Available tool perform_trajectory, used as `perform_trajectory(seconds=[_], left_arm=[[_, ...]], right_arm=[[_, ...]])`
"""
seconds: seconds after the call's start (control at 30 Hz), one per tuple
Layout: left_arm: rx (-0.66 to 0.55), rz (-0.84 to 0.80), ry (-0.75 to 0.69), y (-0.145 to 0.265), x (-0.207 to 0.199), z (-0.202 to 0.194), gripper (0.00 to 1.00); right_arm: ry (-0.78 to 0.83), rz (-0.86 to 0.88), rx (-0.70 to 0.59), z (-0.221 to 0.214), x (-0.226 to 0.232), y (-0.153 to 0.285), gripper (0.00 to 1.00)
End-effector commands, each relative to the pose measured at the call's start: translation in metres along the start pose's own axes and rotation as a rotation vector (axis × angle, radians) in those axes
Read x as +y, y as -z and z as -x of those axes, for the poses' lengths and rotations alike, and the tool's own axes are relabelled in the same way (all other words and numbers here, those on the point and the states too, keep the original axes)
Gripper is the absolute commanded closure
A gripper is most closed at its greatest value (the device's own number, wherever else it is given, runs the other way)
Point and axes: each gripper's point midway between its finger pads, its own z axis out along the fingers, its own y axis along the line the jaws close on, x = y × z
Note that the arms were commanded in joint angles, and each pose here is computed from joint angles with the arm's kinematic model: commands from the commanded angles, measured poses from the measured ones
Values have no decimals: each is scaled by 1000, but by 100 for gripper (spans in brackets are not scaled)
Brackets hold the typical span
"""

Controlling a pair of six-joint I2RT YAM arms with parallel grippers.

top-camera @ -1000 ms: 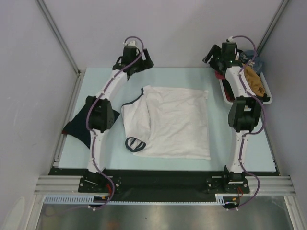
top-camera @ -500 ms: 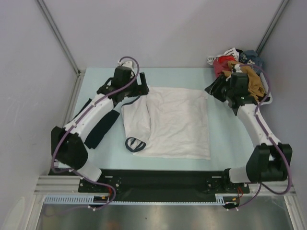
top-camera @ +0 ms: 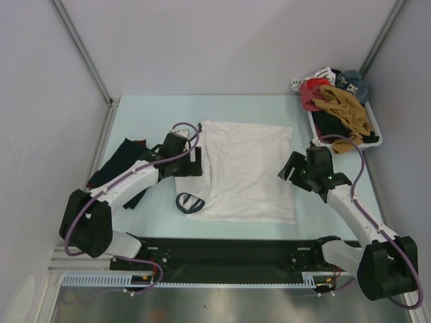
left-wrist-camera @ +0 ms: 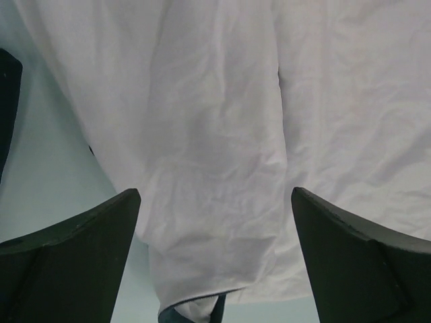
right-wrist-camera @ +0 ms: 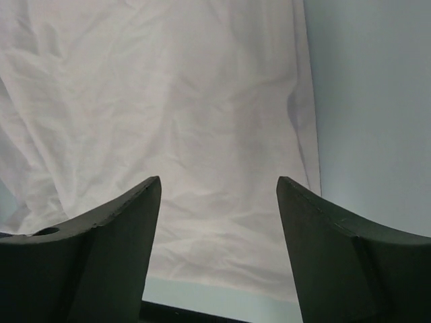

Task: Fold and stack the tank tops
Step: Flatten the tank top out

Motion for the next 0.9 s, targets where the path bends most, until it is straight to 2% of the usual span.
perform_trajectory(seconds=[0.0,0.13,0.33,0.47,0.53,0.67,0.73,0.77,0.83,0.87], left_arm=[[-82,-12,46,-13,0,30,0],[-81,-36,124,-32,16,41,3],[-10,-45,175,-66,33,44,5],[51,-16,179,-90,37,43,8],[37,-1,193,-94,41,52,9],[38,68,220,-112,57,66,18],[14,79,238,-115,61,86,23],[21,85,245,-121,64,88,33],[-4,77,260,-122,64,107,44],[0,74,260,-128,64,108,55]], right_arm=[[-31,-34,-40,-8,-6,2,26],[-24,-40,-5,-29,-13,-3,29],[-9,-70,-5,-35,-20,-5,31],[-25,-177,42,-53,-36,-1,31],[-58,-213,45,-59,-40,3,31],[-106,-282,37,-72,-45,18,36],[-111,-322,66,-83,-49,25,39],[-123,-367,81,-91,-54,32,40],[-119,-404,85,-98,-58,38,42],[-116,-424,91,-102,-62,41,42]])
